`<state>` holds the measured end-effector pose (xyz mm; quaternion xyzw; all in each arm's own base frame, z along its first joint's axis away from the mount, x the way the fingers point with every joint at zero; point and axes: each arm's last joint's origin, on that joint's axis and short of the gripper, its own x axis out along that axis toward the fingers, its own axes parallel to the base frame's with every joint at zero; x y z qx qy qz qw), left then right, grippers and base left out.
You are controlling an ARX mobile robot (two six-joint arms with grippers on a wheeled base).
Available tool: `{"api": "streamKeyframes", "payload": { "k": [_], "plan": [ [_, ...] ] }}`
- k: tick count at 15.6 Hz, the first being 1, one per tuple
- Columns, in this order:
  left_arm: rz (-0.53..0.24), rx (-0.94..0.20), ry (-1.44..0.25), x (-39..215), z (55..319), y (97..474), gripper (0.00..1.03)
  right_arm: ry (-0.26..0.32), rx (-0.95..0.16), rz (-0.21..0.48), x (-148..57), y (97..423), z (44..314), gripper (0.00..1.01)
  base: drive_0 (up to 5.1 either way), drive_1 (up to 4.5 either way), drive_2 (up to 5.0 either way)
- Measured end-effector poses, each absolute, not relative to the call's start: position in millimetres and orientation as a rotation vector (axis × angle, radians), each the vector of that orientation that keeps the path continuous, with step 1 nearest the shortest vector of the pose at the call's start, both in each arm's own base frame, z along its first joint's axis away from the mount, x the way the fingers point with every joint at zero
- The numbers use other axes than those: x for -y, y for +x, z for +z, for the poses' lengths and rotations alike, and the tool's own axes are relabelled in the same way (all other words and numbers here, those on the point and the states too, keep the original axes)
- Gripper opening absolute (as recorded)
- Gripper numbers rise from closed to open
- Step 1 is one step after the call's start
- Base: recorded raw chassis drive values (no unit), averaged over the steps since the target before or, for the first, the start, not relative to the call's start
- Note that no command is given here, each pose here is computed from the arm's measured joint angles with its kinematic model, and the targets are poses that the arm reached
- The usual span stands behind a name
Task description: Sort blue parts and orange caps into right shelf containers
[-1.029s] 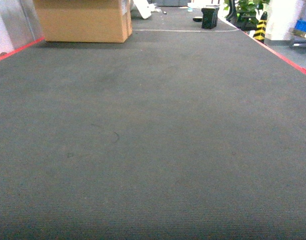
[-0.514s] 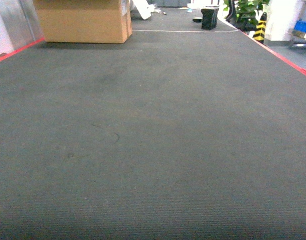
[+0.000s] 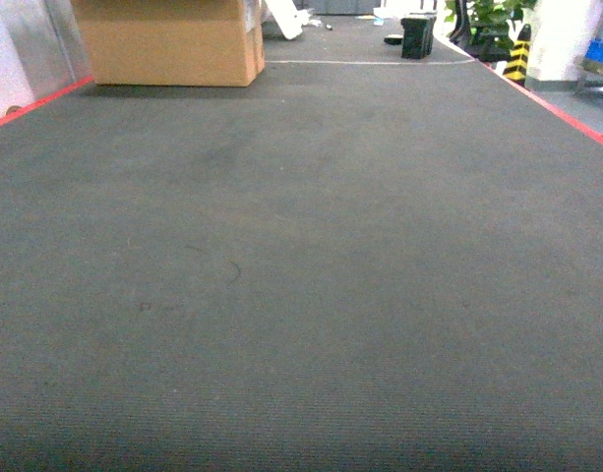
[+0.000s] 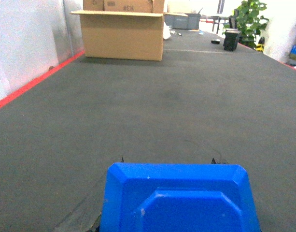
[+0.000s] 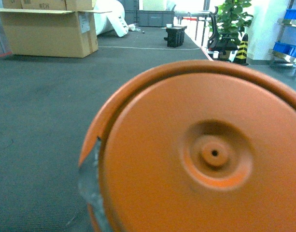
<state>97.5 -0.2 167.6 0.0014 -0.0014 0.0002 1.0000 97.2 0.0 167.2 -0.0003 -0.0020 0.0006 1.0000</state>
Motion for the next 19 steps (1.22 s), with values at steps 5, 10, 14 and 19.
{"api": "streamKeyframes", "payload": {
  "k": [5, 10, 14, 19],
  "plan": [
    [-0.002, -0.007, 0.003, 0.3, 165.7, 97.7, 0.42, -0.001, 0.001, 0.0, 0.0, 97.2, 167.0, 0.46, 0.0, 0.0, 0.0],
    [-0.002, -0.007, 0.003, 0.3, 165.7, 97.7, 0.42, -0.001, 0.002, 0.0, 0.0, 97.2, 167.0, 0.46, 0.0, 0.0, 0.0],
    [0.003, -0.007, 0.003, -0.1, 165.7, 97.7, 0.42, -0.001, 0.002, 0.001, 0.0, 97.2, 167.0, 0.46, -1.3, -1.28, -1.3],
    [0.001, -0.007, 0.003, 0.0, 165.7, 97.7, 0.42, -0.001, 0.001, 0.0, 0.0, 97.3, 166.9, 0.46, -1.6, -1.58, -1.6]
  ]
}}
